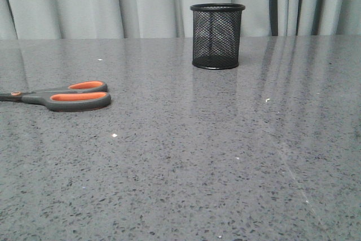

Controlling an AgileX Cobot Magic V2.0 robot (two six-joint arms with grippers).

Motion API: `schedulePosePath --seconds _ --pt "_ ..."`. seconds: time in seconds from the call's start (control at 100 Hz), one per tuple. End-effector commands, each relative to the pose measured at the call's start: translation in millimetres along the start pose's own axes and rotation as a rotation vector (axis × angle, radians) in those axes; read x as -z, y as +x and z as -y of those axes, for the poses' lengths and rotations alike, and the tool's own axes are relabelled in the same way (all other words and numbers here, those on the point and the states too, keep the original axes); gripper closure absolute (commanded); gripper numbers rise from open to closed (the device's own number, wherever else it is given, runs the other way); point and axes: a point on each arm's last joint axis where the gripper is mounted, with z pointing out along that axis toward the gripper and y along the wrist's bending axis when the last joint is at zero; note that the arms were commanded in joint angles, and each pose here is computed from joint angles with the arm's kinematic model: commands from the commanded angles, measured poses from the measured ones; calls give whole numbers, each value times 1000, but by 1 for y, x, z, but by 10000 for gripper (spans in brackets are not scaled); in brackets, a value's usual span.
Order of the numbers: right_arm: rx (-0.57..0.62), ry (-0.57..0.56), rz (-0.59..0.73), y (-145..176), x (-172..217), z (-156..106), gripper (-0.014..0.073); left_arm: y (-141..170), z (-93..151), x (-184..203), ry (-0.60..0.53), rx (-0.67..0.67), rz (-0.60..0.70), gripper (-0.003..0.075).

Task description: Put scissors into bucket

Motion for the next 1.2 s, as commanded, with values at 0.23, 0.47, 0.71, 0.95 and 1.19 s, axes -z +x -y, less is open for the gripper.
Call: schedulePosePath --seconds 0.23,0.47,0.71,0.95,1.19 --pt "9 9 96 -7 2 0 646 5 -1 0 0 19 68 740" --pt "9 9 96 -7 2 0 646 5 -1 0 0 19 68 740" --pt "10 8 150 -12 2 0 646 4 -1 0 0 19 73 740" --pt "-64 -1 179 -14 3 0 646 2 -1 0 5 94 95 740" --pt "-409 -23 267 -22 5 3 646 -4 -4 1 14 534 168 740"
